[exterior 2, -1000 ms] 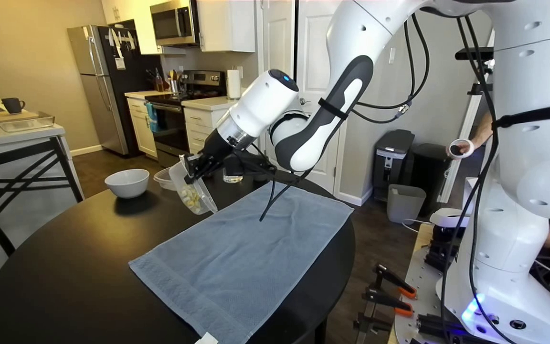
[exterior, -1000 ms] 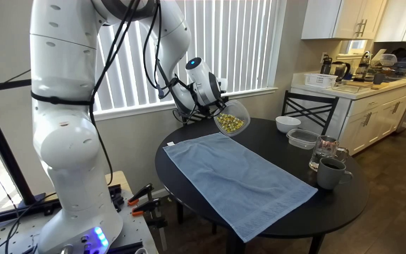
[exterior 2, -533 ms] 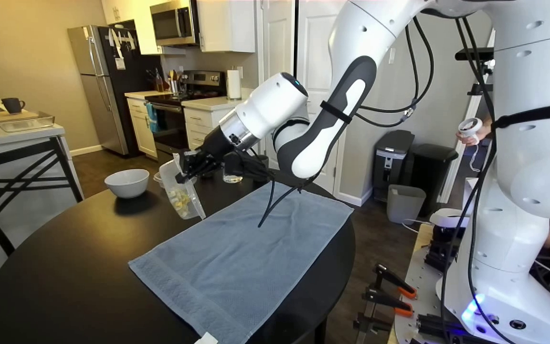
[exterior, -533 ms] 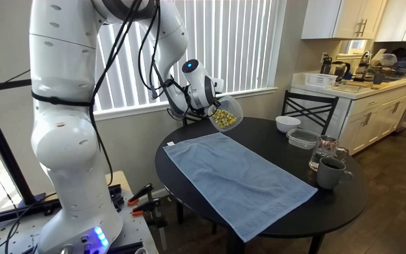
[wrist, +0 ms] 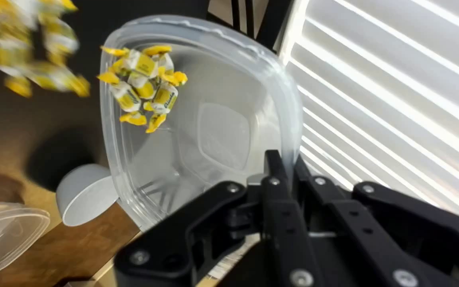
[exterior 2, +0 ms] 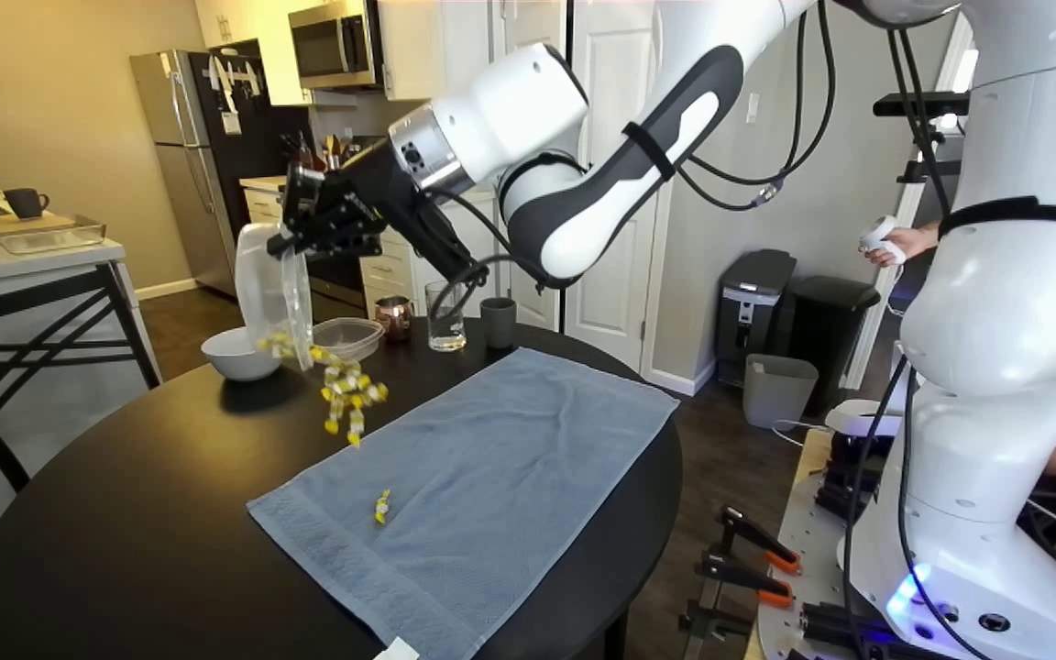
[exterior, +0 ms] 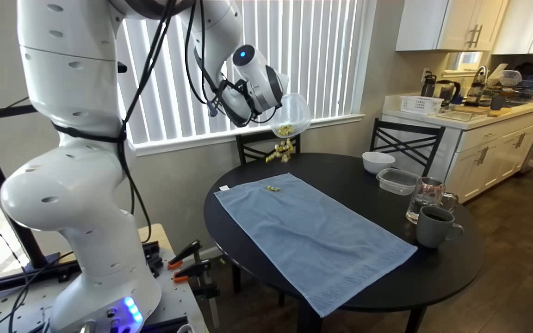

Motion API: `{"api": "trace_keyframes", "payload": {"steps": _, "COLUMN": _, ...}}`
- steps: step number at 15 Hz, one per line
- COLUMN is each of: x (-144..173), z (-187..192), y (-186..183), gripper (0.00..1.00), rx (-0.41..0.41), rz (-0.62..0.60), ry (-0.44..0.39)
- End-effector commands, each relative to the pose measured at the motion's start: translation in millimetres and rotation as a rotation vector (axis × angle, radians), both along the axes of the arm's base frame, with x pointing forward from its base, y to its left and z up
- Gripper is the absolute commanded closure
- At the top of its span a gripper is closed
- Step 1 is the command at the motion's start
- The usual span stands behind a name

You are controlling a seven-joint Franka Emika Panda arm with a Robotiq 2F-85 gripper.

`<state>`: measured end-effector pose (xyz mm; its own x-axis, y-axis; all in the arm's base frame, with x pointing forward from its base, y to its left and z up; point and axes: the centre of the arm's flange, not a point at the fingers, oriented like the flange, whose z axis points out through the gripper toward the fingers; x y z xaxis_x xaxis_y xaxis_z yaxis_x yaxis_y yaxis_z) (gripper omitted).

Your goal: Pour the contents from the bowl onto the blue towel

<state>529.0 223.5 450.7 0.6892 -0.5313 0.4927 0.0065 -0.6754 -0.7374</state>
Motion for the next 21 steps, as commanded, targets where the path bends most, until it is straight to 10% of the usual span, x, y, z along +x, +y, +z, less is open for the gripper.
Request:
{"api": "trace_keyframes", "payload": {"steps": 1, "x": -28.3, "z": -16.0, "y": -75.5, "gripper": 0.98, "rx": 0.13, "rz": -0.138, "ry": 0.038}}
{"api": "trace_keyframes", "payload": {"steps": 21, "x": -49.1, "z": -26.7, "y": -103.3, "gripper": 0.98, "rx": 0.261, "rz": -0.117, "ry": 0.137}}
